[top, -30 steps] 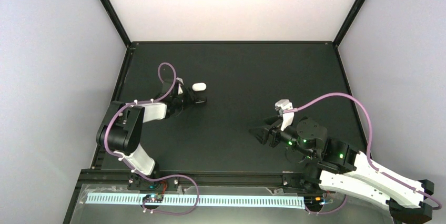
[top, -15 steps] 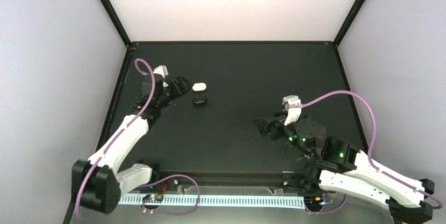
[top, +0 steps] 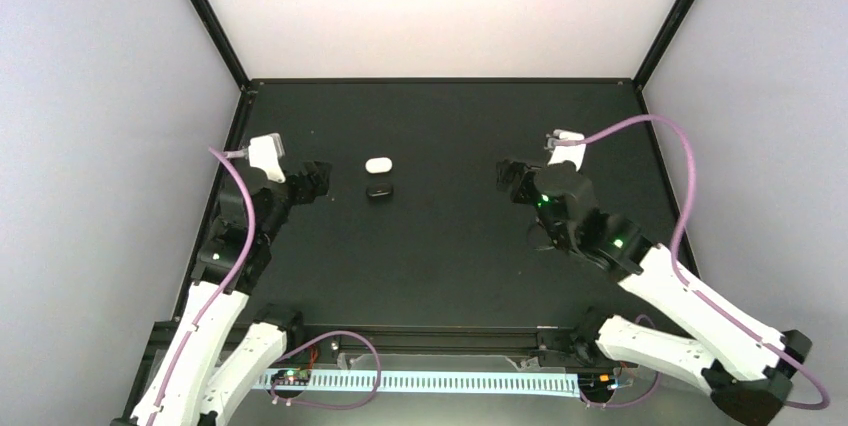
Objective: Insert the wireless bluetooth earbuds into the charging case
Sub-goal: Reset both arms
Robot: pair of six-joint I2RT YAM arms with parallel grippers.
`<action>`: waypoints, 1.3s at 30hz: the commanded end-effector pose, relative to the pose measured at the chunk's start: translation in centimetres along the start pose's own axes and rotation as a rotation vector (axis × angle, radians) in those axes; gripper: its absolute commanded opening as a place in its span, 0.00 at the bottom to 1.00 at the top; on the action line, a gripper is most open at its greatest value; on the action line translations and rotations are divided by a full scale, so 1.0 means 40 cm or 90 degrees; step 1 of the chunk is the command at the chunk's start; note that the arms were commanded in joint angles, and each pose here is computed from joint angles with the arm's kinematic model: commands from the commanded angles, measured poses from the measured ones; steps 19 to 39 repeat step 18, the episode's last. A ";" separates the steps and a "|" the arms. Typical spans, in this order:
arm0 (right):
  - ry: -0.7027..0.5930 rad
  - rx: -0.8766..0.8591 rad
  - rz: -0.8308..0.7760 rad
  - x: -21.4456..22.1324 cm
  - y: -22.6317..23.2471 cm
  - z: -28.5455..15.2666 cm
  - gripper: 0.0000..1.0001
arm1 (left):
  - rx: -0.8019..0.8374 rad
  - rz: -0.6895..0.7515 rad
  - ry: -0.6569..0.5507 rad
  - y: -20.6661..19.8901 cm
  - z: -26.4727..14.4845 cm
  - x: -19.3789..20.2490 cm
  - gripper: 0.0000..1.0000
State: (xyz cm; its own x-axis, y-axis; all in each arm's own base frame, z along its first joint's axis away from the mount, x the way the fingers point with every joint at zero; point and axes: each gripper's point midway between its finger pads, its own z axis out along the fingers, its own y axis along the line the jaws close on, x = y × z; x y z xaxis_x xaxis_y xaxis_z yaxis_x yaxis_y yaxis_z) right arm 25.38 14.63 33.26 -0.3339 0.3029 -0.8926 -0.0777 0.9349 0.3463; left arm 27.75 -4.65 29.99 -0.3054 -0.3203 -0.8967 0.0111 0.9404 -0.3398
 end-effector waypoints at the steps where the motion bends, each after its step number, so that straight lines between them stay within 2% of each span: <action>1: 0.072 0.100 0.028 0.100 -0.100 0.070 1.00 | -0.008 0.063 0.043 0.009 0.014 0.057 0.99; 6: 0.030 0.102 0.045 0.108 -0.185 0.028 1.00 | 0.011 0.082 0.035 0.014 0.011 0.109 0.99; 12: -0.026 0.067 0.014 0.089 -0.210 -0.023 1.00 | 0.017 0.034 -0.018 0.012 -0.011 0.077 0.99; 18: -0.030 0.071 -0.016 0.084 -0.208 -0.018 1.00 | -0.006 0.017 -0.013 0.027 -0.011 0.079 0.99; 39: -0.030 0.071 -0.016 0.084 -0.208 -0.018 1.00 | -0.006 0.017 -0.013 0.027 -0.011 0.079 0.99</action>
